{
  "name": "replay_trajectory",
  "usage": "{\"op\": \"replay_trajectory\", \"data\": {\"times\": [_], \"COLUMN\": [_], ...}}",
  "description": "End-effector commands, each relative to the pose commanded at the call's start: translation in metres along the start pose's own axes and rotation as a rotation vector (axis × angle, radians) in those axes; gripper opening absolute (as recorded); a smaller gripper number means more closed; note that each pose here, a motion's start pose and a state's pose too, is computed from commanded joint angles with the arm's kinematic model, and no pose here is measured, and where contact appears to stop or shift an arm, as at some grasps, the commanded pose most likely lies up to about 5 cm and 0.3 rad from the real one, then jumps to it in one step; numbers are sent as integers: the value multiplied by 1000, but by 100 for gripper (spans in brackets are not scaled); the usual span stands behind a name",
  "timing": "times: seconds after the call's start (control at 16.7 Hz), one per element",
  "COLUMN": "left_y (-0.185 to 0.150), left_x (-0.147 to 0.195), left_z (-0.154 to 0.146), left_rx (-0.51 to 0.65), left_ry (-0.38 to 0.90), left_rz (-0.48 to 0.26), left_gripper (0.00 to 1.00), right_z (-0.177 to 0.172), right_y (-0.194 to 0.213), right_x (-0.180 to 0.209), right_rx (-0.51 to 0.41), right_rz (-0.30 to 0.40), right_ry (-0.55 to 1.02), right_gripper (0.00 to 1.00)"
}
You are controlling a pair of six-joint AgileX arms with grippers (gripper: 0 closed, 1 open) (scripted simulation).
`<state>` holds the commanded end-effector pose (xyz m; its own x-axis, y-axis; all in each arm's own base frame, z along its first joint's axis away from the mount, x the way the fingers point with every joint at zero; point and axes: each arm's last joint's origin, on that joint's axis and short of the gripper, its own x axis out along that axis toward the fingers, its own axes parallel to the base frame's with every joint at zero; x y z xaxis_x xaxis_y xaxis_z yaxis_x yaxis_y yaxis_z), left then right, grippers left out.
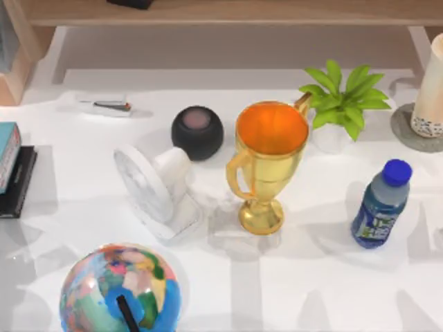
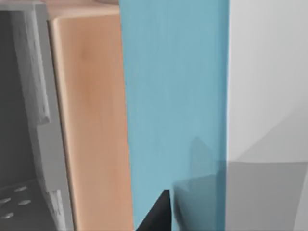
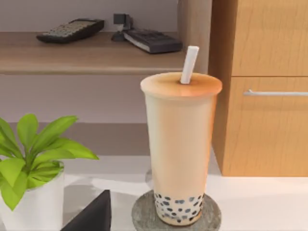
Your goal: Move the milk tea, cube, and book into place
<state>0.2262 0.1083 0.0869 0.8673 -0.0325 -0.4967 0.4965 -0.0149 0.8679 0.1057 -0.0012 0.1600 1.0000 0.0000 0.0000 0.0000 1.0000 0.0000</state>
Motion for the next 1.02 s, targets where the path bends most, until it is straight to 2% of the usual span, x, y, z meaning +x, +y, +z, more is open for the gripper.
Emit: {"op": "replay_trajectory", "data": {"times": [0.06,0.54,1.02], "left_y": [5,1,1], "left_x": [0,5,5], "left_z": [-3,0,0], "left_rx": [10,0,0], "left_ry": [9,0,0], "left_rz": [20,0,0], "left_gripper": [0,0,60], "right_z": [0,0,0], "right_y": [0,0,0], "right_x": [0,0,0], "right_rx": [0,0,0], "right_rz": [0,0,0], "right_ry": [0,0,0], "right_gripper": [100,100,100]}}
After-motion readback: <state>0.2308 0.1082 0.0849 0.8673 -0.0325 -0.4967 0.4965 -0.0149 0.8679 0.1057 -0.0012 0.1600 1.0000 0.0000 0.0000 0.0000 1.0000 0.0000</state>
